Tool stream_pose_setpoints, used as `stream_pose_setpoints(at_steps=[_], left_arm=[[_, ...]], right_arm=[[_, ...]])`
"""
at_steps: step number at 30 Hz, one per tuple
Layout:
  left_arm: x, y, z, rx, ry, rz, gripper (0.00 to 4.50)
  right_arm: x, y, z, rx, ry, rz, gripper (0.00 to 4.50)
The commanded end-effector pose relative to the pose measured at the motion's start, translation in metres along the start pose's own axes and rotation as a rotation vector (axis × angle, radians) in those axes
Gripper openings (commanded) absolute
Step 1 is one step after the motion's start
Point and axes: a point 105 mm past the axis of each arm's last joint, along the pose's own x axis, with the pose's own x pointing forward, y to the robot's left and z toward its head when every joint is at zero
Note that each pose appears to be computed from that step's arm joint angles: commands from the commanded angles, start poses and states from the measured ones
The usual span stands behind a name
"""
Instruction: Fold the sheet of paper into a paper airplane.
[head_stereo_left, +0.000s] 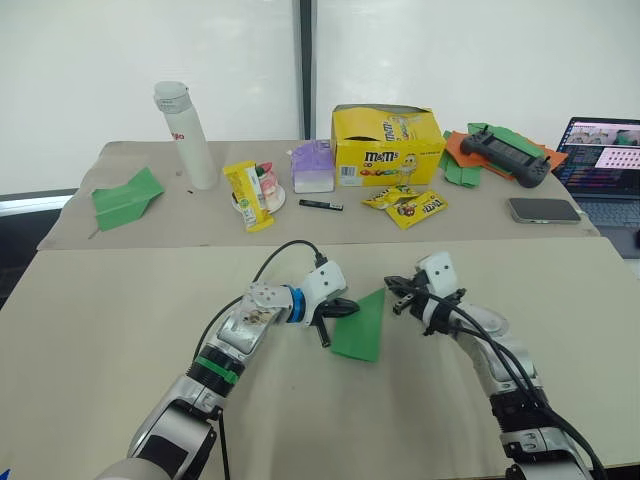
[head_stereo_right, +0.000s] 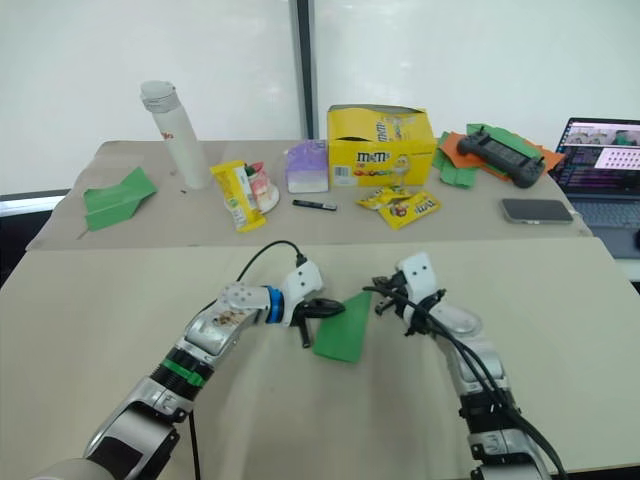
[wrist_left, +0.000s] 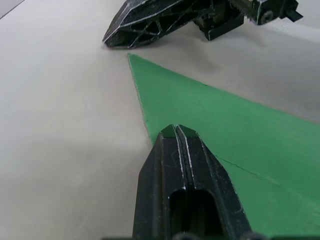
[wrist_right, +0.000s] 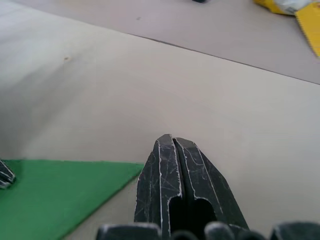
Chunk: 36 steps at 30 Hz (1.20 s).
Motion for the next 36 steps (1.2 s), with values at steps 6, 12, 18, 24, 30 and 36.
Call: stream_pose_setpoints(at_steps=[6,12,18,24,30,36], left_arm=[[0.004,-0.006,-0.010,-0.019,0.033,-0.023,0.00],[0.004,-0.007,-0.009,-0.011,0.043,-0.032,0.00],[0.004,-0.009,-0.009,-0.013,0.042,-0.039,0.00],[0.004,-0.017,-0.008,-0.039,0.054,-0.080,0.00],[0.003,-0.022,-0.011,-0.055,0.067,-0.104,0.00],[0.002,-0.023,-0.010,-0.059,0.068,-0.112,0.00]], right_arm=[[-0.016,0.040,0.032,-0.178,-0.124,0.212,0.02],[-0.013,0.048,-0.006,-0.308,0.074,0.266,0.02],[-0.028,0.060,-0.026,-0.256,0.133,0.348,0.02],[-0.052,0.086,-0.044,-0.178,0.123,0.474,0.02],[-0.077,0.119,-0.059,-0.188,0.164,0.654,0.02],[-0.080,0.118,-0.031,-0.163,0.095,0.632,0.02]])
